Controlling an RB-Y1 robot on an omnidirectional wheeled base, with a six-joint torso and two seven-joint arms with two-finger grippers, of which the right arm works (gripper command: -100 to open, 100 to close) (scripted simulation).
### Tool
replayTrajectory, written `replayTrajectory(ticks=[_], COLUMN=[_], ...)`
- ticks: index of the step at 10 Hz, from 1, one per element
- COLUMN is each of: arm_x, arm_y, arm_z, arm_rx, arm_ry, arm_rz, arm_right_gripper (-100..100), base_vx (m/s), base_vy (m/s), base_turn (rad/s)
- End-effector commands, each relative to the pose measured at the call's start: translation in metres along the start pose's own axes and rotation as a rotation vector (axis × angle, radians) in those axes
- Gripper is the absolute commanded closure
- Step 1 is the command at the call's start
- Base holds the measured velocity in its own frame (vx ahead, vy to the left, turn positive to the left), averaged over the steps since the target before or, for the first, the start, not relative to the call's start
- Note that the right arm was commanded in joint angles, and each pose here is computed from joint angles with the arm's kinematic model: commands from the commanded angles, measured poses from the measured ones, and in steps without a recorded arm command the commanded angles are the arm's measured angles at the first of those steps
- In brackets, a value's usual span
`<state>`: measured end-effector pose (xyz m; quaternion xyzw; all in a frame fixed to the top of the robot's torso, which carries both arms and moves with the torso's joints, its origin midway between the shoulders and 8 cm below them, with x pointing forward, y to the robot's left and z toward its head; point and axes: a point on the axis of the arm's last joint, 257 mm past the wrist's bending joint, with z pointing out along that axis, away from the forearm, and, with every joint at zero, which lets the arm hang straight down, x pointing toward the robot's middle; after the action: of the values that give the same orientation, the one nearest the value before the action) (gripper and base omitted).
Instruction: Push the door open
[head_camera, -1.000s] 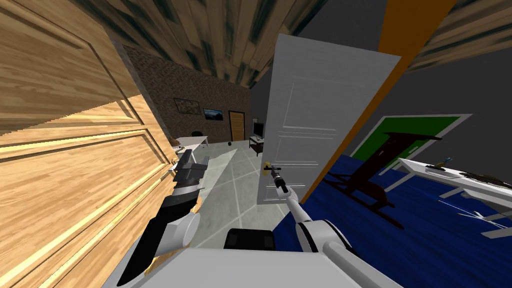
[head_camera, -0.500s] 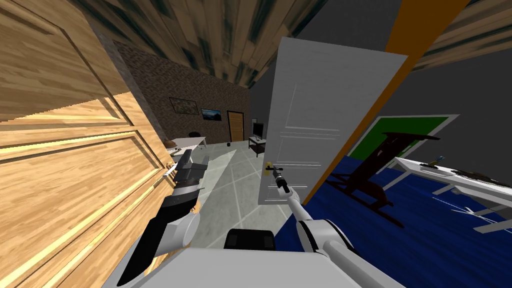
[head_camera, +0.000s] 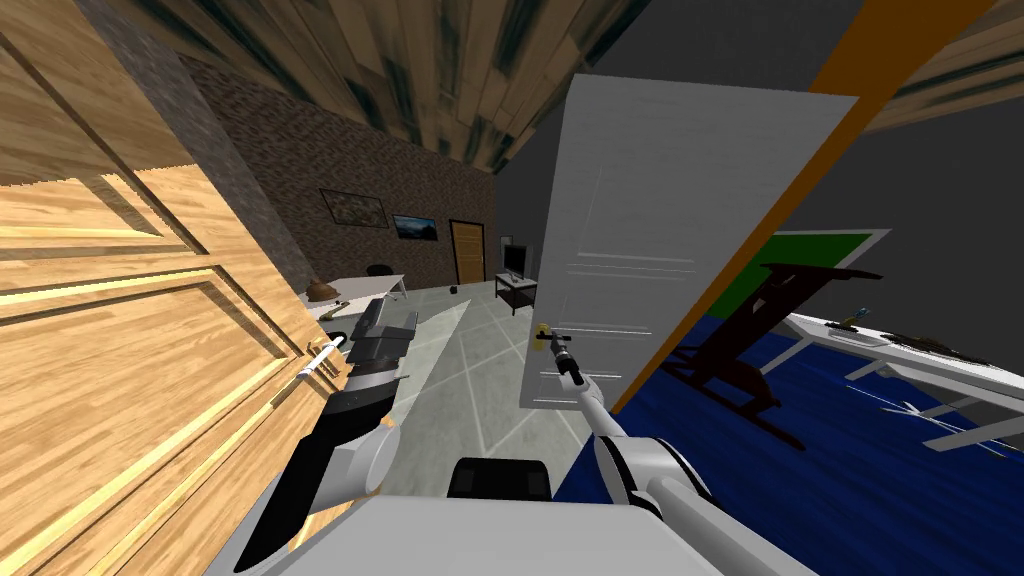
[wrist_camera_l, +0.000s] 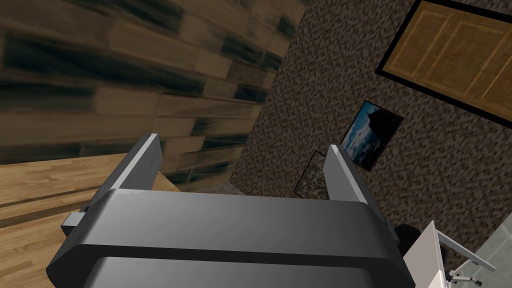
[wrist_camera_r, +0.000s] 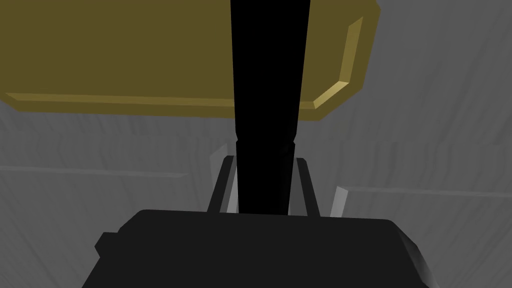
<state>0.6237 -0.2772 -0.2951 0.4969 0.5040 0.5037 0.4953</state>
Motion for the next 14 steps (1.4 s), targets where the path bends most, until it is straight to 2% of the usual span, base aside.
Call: replayTrajectory(ticks=[1, 3, 4, 5, 7, 14], arm_x=[-0.012, -0.024, -0.021, -0.031, -0.04, -0.088], arm_y=[0.002, 0.002, 0.001, 0.002, 0.002, 0.002], arm_z=[-0.0009, -0.002, -0.0032, -0.0042, -0.0056, -0.0149], arm_rx=[-0.003, -0.002, 0.004, 0.002, 0.002, -0.001], arm_ry=[-0.021, -0.046, -0.041, -0.059, -0.076, -0.166], arm_rz=[-0.001, -0.001, -0.002, -0.003, -0.003, -0.002], arm_right_gripper=[100, 100, 100, 100, 100, 100], base_vx=[0.161, 0.131, 0.059, 0.113, 0.179, 0.164], base_vy=[0.115, 0.146, 0.052, 0.048, 0.058, 0.117], base_turn=[-0.059, -0.073, -0.049, -0.05, -0.041, -0.07])
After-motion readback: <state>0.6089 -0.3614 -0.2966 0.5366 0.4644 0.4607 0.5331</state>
